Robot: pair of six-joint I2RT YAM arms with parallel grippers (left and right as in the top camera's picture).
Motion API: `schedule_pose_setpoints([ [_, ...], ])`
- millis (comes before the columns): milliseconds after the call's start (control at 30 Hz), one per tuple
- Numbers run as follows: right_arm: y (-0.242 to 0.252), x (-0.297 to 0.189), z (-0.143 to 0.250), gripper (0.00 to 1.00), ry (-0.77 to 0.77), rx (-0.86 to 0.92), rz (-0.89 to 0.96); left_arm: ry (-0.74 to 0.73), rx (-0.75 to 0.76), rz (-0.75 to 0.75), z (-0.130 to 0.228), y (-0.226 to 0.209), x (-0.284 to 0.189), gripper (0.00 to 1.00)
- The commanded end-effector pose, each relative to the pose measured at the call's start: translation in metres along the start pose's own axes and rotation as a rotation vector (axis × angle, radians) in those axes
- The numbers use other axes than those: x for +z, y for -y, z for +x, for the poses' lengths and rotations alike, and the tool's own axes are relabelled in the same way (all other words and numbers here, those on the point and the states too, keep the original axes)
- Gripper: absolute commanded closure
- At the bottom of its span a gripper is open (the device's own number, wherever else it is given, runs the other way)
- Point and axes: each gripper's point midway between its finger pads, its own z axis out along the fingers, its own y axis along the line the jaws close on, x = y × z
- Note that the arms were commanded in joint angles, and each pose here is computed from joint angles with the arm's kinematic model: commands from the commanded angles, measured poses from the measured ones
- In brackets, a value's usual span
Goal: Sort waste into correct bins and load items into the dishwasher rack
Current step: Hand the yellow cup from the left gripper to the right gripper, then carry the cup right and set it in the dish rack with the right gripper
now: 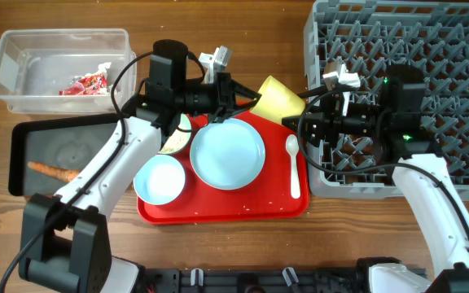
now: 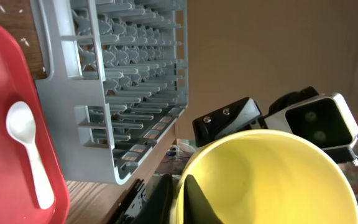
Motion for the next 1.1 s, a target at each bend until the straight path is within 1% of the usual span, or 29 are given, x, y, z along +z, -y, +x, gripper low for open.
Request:
schedule_pose_setpoints([
  [0, 0.006, 0.002, -0.005, 0.51, -0.001, 0.015, 0.034, 0.003, 0.005, -0.006, 0.002, 0.004, 0.005, 0.87],
  [67, 0.012, 0.002, -0.004, 0.54, -0.003, 0.043, 0.067, 0.009, 0.018, -0.009, 0.001, 0.003, 0.005, 0.74],
  [133, 0.021, 0.001, -0.003, 0.59, -0.005, 0.097, 0.121, 0.020, 0.104, -0.020, -0.001, 0.001, 0.005, 0.73],
  [167, 0.026, 0.001, -0.003, 0.63, -0.005, 0.125, 0.150, 0.045, 0.117, -0.055, -0.005, -0.006, 0.004, 0.71],
  [200, 0.031, 0.000, -0.002, 0.63, -0.004, 0.160, 0.179, 0.075, 0.111, -0.095, -0.010, -0.014, 0.003, 0.69],
  [267, 0.037, -0.002, 0.000, 0.64, -0.004, 0.203, 0.217, 0.128, 0.145, -0.166, -0.018, -0.027, 0.001, 0.64],
  [400, 0.054, -0.008, 0.009, 0.73, -0.023, 0.270, 0.341, 0.247, 0.202, -0.311, -0.041, -0.051, -0.014, 0.62],
  [467, 0.062, -0.016, 0.014, 0.74, -0.038, 0.283, 0.429, 0.320, 0.169, -0.397, -0.054, -0.067, -0.031, 0.61],
  [533, 0.067, -0.027, 0.015, 0.76, -0.049, 0.293, 0.517, 0.358, 0.152, -0.461, -0.061, -0.080, -0.049, 0.59],
  [667, 0.074, -0.063, 0.013, 0.78, -0.092, 0.347, 0.730, 0.411, 0.099, -0.610, -0.063, -0.106, -0.085, 0.58],
  [800, 0.070, -0.105, 0.006, 0.81, -0.143, 0.433, 0.865, 0.532, 0.009, -0.885, -0.058, -0.138, -0.148, 0.54],
  [833, 0.069, -0.118, 0.003, 0.83, -0.150, 0.454, 0.905, 0.561, -0.010, -0.940, -0.056, -0.141, -0.163, 0.51],
  [900, 0.067, -0.154, -0.005, 0.84, -0.148, 0.502, 1.022, 0.625, -0.047, -1.051, -0.048, -0.143, -0.198, 0.51],
  [967, 0.067, -0.192, -0.012, 0.84, -0.136, 0.532, 1.153, 0.666, -0.070, -1.112, -0.039, -0.141, -0.221, 0.51],
  [1067, 0.072, -0.241, -0.007, 0.84, -0.140, 0.566, 1.318, 0.695, -0.079, -1.126, -0.033, -0.133, -0.236, 0.50],
])
